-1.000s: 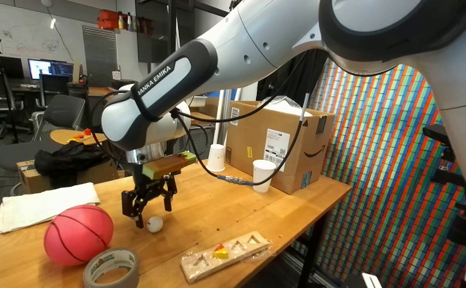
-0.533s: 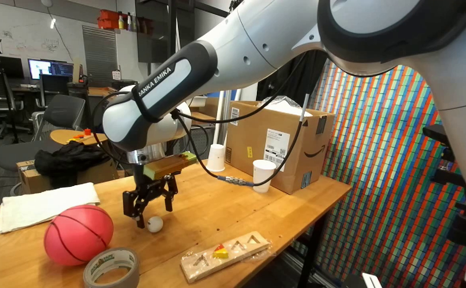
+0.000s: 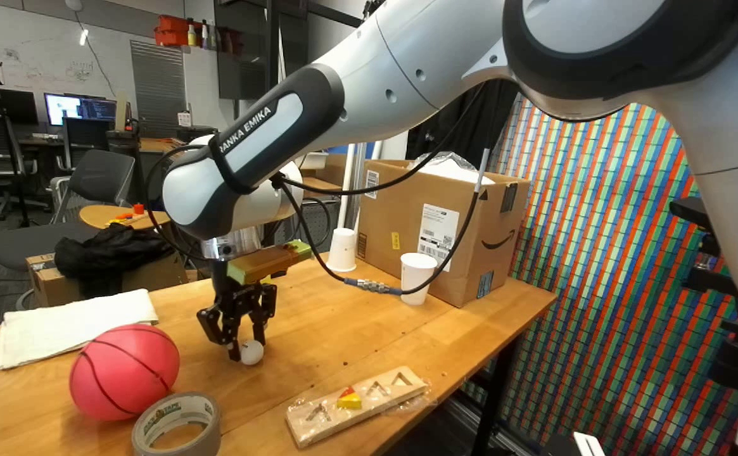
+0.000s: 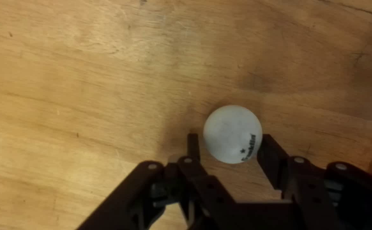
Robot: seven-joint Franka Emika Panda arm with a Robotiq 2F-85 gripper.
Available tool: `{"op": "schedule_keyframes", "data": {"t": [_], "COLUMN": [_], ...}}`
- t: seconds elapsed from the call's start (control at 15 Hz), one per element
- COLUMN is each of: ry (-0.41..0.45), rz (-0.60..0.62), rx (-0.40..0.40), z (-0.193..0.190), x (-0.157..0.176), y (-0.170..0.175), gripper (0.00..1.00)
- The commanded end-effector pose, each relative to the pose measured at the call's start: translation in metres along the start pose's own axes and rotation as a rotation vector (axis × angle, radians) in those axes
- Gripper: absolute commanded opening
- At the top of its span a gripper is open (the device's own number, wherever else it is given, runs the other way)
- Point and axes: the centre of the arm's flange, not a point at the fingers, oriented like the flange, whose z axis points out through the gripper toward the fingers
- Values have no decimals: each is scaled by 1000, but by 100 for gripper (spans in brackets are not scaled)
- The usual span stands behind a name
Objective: Put the white ball in the cup, then put the basketball on the tape
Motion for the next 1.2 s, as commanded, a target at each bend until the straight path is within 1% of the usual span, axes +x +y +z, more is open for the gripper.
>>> {"op": "schedule_keyframes", "data": {"t": [0.0,0.07,0.13,0.2,0.4,0.67,0.93,1.13], "ry": [13,14,14,15,20,40,84,118], "rz": [4,4,2,1,2,9,33,69], "rx": [-18,-18,-21,-21,-25,-46,-68,-88], "z": [-5,-5,-6,-6,-9,-22,-46,-64], "x": [3,2,2,2,1,2,6,12], "y": [0,0,-1,-1,-1,7,24,47], "gripper": [29,27,29,28,23,23,23,23]}}
